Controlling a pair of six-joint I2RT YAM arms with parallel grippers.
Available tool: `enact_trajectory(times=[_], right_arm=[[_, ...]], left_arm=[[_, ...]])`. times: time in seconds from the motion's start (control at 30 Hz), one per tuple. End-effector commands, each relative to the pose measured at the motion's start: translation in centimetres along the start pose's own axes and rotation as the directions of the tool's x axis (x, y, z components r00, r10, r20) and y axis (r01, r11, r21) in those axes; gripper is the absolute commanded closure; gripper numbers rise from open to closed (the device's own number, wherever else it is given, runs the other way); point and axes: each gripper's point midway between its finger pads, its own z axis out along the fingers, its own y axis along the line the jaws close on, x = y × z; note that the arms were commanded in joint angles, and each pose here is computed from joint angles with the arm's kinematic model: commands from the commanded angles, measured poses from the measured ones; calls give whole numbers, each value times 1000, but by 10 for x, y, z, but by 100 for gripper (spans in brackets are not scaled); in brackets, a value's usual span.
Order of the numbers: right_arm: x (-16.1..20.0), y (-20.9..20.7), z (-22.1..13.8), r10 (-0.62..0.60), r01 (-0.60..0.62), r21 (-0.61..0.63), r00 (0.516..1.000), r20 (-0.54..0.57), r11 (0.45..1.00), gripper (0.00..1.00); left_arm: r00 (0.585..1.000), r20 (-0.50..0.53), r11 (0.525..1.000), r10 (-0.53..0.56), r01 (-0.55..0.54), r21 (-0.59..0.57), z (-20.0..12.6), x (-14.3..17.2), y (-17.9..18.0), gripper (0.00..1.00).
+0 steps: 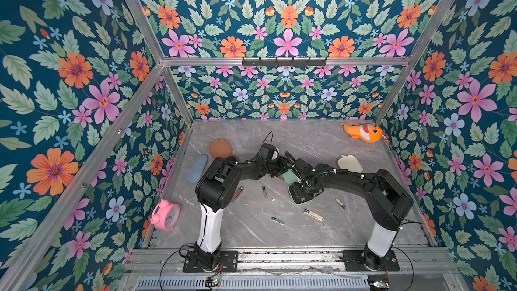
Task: Organize nail clipper sets
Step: Place the nail clipper in the storage box.
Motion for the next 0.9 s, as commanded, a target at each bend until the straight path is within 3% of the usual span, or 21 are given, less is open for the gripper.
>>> enact_trajectory(times=[0.0, 0.17, 0.4, 0.67, 0.87], right_arm=[[15, -7, 0, 26, -24, 37, 998, -65, 999, 67], [-5, -4, -17, 14, -13, 50, 1000, -13, 999, 60], [-19, 1, -35, 4, -5, 45, 1000, 24, 999, 58], [-19, 4, -30, 0, 0, 30, 1000, 19, 1000, 71], [-19, 6, -19, 2, -2, 25, 1000, 3, 1000, 78]], left_arm=[[1000, -16, 998, -21, 20, -52, -1, 6, 12, 50], [1000, -10, 1000, 0, 0, -15, -3, 1, -3, 50], [1000, 2, 999, 26, -26, 29, -9, -7, -25, 50], [998, 50, 999, 46, -47, 24, -31, -16, -41, 50], [992, 121, 999, 43, -38, -39, -65, -28, -31, 49]])
